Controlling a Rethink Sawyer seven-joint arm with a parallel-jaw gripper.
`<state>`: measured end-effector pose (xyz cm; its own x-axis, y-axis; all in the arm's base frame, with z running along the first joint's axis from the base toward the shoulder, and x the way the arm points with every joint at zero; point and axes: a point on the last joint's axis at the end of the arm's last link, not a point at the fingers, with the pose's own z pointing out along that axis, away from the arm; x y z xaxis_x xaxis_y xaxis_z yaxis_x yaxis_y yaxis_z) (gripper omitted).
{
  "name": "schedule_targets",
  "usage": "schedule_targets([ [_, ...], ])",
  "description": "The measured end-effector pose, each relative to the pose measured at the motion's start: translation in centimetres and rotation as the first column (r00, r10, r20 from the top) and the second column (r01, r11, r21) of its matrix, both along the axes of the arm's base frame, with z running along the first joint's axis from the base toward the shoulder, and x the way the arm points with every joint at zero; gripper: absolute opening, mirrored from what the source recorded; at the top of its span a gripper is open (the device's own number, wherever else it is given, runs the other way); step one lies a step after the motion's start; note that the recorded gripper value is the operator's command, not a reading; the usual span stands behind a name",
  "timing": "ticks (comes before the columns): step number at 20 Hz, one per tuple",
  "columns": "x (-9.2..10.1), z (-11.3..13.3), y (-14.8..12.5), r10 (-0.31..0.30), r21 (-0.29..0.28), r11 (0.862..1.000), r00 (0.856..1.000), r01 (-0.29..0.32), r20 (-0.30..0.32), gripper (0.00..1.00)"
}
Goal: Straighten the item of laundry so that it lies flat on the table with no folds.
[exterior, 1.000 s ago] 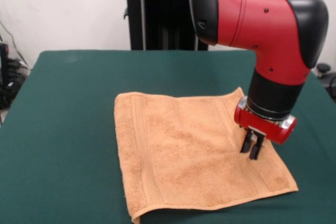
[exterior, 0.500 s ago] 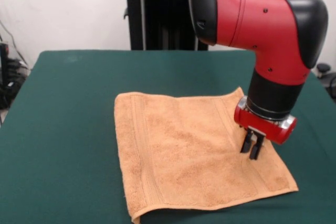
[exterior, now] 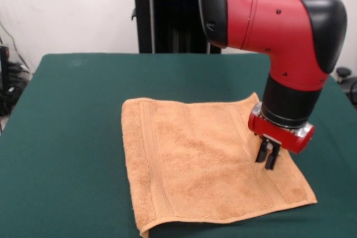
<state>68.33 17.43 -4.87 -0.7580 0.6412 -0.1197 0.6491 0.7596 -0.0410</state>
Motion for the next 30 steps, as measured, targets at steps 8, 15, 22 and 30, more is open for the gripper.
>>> schedule_targets([
  [8,0.19,0.03,-0.37,-0.080,0.032,0.996,0.997,0.080,-0.007,0.00],
  [15,0.29,0.04,-0.49,-0.120,0.041,0.992,0.993,0.120,-0.010,0.00],
  [22,0.28,0.04,-0.49,-0.118,0.040,0.992,0.993,0.119,-0.010,0.00],
  [30,0.30,0.03,-0.53,-0.119,0.041,0.992,0.993,0.120,-0.010,0.00],
])
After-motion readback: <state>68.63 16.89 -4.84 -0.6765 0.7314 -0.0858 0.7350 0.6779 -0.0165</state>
